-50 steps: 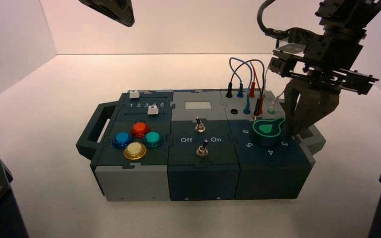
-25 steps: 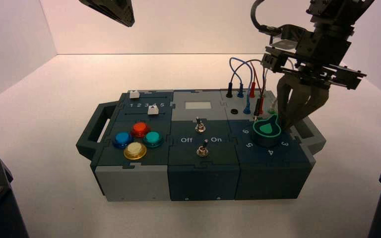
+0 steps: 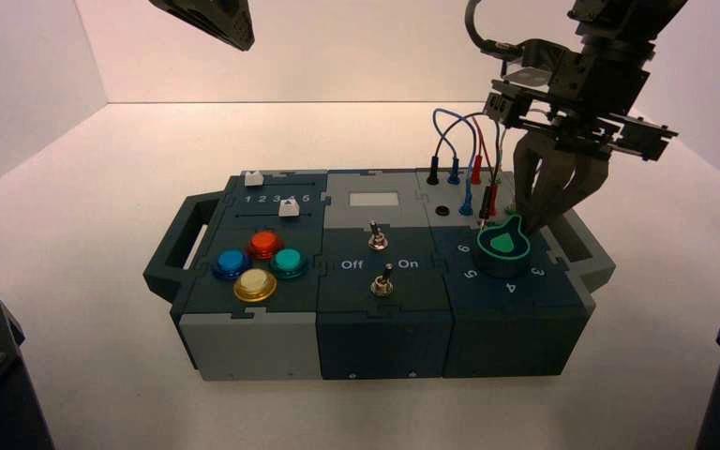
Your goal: Turn the knob to position 1.
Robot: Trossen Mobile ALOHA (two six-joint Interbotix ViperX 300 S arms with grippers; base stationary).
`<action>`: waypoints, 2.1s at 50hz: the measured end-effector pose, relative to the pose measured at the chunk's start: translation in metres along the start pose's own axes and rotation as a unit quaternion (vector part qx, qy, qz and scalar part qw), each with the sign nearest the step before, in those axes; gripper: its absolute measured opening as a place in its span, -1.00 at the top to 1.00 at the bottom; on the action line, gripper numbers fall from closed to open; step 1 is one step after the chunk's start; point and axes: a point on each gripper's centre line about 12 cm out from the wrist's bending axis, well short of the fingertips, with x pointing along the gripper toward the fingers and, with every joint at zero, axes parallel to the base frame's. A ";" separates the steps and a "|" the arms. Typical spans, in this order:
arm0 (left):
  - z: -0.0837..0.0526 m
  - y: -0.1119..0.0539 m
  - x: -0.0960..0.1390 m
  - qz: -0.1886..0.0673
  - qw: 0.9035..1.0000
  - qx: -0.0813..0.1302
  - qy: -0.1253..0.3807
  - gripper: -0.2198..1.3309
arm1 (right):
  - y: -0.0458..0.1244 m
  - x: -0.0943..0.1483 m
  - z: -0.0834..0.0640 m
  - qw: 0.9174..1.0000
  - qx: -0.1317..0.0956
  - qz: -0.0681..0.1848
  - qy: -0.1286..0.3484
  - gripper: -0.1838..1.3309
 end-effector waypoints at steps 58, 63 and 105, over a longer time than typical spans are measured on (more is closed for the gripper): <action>0.000 0.000 0.000 0.001 1.000 0.000 0.002 0.93 | 0.015 0.003 0.014 1.000 -0.019 0.001 0.012 0.95; 0.000 0.000 0.000 0.001 1.000 0.000 0.002 0.93 | 0.015 0.003 0.014 1.000 -0.020 0.001 0.012 0.95; -0.004 0.010 0.001 0.018 1.000 -0.001 0.004 0.93 | 0.018 -0.040 -0.006 0.998 -0.057 0.000 -0.036 0.95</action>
